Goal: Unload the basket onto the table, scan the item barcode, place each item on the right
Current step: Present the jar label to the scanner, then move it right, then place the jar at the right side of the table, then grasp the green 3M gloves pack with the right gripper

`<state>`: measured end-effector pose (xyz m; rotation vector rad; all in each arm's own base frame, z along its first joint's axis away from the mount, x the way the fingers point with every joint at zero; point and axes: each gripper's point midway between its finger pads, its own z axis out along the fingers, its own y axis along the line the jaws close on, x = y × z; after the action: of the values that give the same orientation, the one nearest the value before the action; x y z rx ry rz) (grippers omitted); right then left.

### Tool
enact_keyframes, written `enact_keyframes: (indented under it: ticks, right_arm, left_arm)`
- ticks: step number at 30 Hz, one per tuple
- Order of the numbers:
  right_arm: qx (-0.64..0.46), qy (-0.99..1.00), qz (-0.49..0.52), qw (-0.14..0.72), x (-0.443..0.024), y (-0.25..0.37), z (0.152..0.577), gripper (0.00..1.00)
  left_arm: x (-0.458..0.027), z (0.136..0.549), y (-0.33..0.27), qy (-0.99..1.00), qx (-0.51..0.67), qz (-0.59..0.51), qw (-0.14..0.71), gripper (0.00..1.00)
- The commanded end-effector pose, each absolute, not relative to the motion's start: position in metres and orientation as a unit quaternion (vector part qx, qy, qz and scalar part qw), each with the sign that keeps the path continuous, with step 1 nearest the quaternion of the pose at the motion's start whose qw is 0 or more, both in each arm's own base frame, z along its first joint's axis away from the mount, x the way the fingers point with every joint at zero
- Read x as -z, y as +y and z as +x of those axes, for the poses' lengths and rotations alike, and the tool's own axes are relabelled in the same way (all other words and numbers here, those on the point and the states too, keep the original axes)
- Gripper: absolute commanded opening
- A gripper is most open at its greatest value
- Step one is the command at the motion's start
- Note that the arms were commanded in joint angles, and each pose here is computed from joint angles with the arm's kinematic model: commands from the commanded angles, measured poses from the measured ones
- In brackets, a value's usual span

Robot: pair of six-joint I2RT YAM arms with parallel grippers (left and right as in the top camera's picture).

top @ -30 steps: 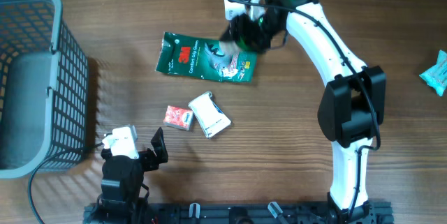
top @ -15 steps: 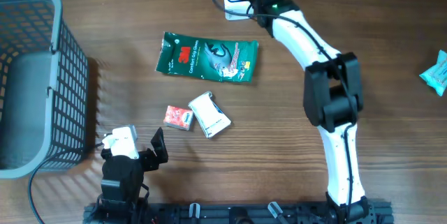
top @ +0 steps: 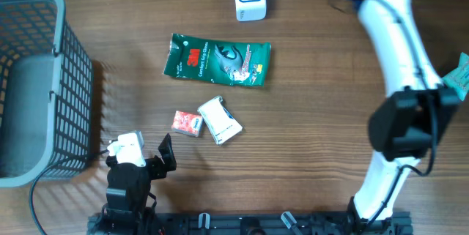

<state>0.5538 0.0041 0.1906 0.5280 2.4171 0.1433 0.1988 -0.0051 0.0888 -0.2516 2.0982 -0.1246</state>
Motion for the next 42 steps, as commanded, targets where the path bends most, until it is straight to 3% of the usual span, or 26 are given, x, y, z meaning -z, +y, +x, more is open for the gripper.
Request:
enact_keyframes:
  ticks: [1,8,11,12,13,16,19,21,22,24,25,26,29,31,34,36,38,39,42]
  right_arm:
    - [0.012,0.936,0.261,0.236,-0.143,-0.104,0.515,0.66]
    - [0.083,0.940,0.331,0.017,-0.032,-0.226,0.411,0.73]
    - [0.084,0.941,0.326,-0.023,-0.016,-0.251,0.384,0.75]
    - [0.096,0.936,0.337,-0.026,-0.017,-0.262,0.377,0.72]
    - [0.107,0.929,0.353,-0.031,-0.020,-0.279,0.364,1.00]
    - [0.114,0.908,0.402,-0.013,-0.047,-0.308,0.345,1.00]
    - [0.098,0.878,0.457,0.109,-0.136,-0.322,0.363,1.00]
    - [-0.005,0.860,0.461,0.218,-0.206,-0.289,0.397,1.00]
    - [-0.117,0.858,0.417,0.278,-0.256,-0.237,0.421,1.00]
    - [-0.213,0.873,0.317,0.304,-0.301,-0.151,0.438,1.00]
    - [-0.219,0.903,0.214,0.301,-0.308,-0.094,0.444,1.00]
    - [-0.189,0.933,0.125,0.280,-0.299,-0.043,0.446,1.00]
    - [-0.043,0.970,-0.010,0.239,-0.259,0.053,0.451,1.00]
    - [-0.014,0.975,-0.094,0.201,-0.229,0.124,0.436,1.00]
    - [-0.136,0.986,-0.051,0.081,-0.185,0.208,0.396,1.00]
    - [-0.202,0.979,0.033,-0.002,-0.168,0.229,0.377,1.00]
    - [-0.180,0.970,0.148,-0.067,-0.136,0.224,0.360,1.00]
    - [-0.185,0.963,0.178,-0.081,-0.103,0.227,0.358,1.00]
    - [-0.257,0.946,0.175,-0.088,-0.069,0.241,0.363,1.00]
  left_arm:
    - [-0.086,0.199,-0.002,0.865,0.040,-0.100,0.489,1.00]
    - [-0.086,0.199,-0.002,0.865,0.041,-0.100,0.489,1.00]
    - [-0.086,0.199,-0.002,0.865,0.040,-0.100,0.489,1.00]
    - [-0.086,0.199,-0.002,0.865,0.040,-0.100,0.489,1.00]
    - [-0.086,0.199,-0.002,0.865,0.041,-0.100,0.489,1.00]
    - [-0.086,0.199,-0.002,0.865,0.040,-0.100,0.489,1.00]
    - [-0.086,0.199,-0.002,0.865,0.040,-0.100,0.489,1.00]
    - [-0.086,0.199,-0.002,0.865,0.041,-0.100,0.489,1.00]
    - [-0.086,0.199,-0.002,0.865,0.040,-0.100,0.489,1.00]
    - [-0.086,0.199,-0.002,0.865,0.040,-0.100,0.489,1.00]
    - [-0.086,0.199,-0.002,0.865,0.040,-0.100,0.489,1.00]
    - [-0.086,0.199,-0.002,0.865,0.040,-0.100,0.489,1.00]
    - [-0.086,0.199,-0.002,0.865,0.040,-0.100,0.489,1.00]
    - [-0.086,0.199,-0.002,0.865,0.040,-0.100,0.489,1.00]
    - [-0.086,0.199,-0.002,0.865,0.040,-0.100,0.489,1.00]
    - [-0.086,0.199,-0.002,0.865,0.040,-0.100,0.489,1.00]
    - [-0.086,0.199,-0.002,0.865,0.040,-0.100,0.489,1.00]
    - [-0.086,0.199,-0.002,0.865,0.040,-0.100,0.489,1.00]
    - [-0.086,0.199,-0.002,0.865,0.040,-0.100,0.489,1.00]
